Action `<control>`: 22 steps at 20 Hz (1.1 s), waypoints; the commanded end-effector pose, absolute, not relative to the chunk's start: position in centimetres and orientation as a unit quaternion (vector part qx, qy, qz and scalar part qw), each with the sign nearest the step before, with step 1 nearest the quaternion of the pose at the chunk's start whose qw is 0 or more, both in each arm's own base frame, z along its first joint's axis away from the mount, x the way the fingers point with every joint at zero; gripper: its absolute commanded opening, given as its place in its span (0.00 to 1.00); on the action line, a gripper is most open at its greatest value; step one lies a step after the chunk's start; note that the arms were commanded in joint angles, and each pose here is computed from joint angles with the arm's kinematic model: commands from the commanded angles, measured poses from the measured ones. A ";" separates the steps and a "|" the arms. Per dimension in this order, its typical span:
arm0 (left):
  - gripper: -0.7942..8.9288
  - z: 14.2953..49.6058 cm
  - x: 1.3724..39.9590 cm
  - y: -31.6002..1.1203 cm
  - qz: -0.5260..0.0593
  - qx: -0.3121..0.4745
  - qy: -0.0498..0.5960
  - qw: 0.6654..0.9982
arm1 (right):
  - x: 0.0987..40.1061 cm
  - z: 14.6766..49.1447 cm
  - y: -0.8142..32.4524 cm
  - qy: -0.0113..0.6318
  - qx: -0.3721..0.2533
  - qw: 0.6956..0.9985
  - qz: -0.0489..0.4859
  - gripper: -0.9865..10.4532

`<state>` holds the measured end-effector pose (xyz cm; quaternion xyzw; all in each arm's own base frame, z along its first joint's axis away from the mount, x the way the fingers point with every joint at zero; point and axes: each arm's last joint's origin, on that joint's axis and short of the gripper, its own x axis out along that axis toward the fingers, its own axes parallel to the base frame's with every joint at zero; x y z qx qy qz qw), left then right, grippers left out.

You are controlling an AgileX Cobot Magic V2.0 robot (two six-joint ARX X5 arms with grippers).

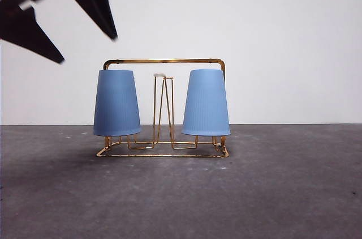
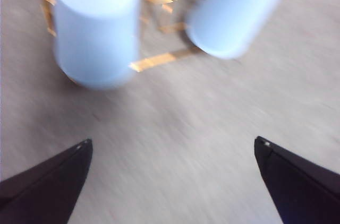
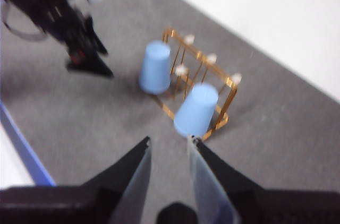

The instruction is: Pick up cup 1,put cup 1 in the cup rack,pick up cup 2,put cup 2 in the cup rack

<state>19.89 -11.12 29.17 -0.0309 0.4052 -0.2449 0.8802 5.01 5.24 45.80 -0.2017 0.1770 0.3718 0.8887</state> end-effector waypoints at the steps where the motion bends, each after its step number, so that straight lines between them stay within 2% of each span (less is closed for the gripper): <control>1: 0.67 30.0 18.3 -10.5 -0.271 -0.042 0.409 0.870 | 5.3 45.3 5.6 0.204 -0.208 0.883 0.368 0.19; 4: 0.51 30.8 16.9 -9.9 -0.293 -0.051 0.407 0.864 | 5.7 44.8 6.0 0.234 -0.220 0.873 0.367 0.19; 8: 0.47 31.6 15.3 -9.3 -0.333 -0.067 0.405 0.849 | 6.3 44.3 6.6 0.269 -0.228 0.863 0.363 0.19; 14: 0.10 32.3 13.5 -8.6 -0.372 -0.082 0.405 0.831 | 7.1 43.5 7.6 0.313 -0.243 0.845 0.359 0.19; 15: 0.06 32.4 13.3 -8.5 -0.372 -0.081 0.405 0.831 | 7.3 43.4 7.8 0.317 -0.242 0.844 0.357 0.19; 16: 0.07 32.5 13.0 -8.4 -0.373 -0.080 0.402 0.832 | 7.5 43.4 8.0 0.323 -0.239 0.844 0.356 0.16; 17: 0.07 32.6 12.7 -8.2 -0.375 -0.077 0.399 0.833 | 7.7 43.3 8.3 0.328 -0.239 0.842 0.355 0.08; 22: 0.07 33.0 12.0 -7.8 -0.380 -0.078 0.382 0.839 | 8.2 43.1 8.9 0.338 -0.241 0.837 0.356 0.08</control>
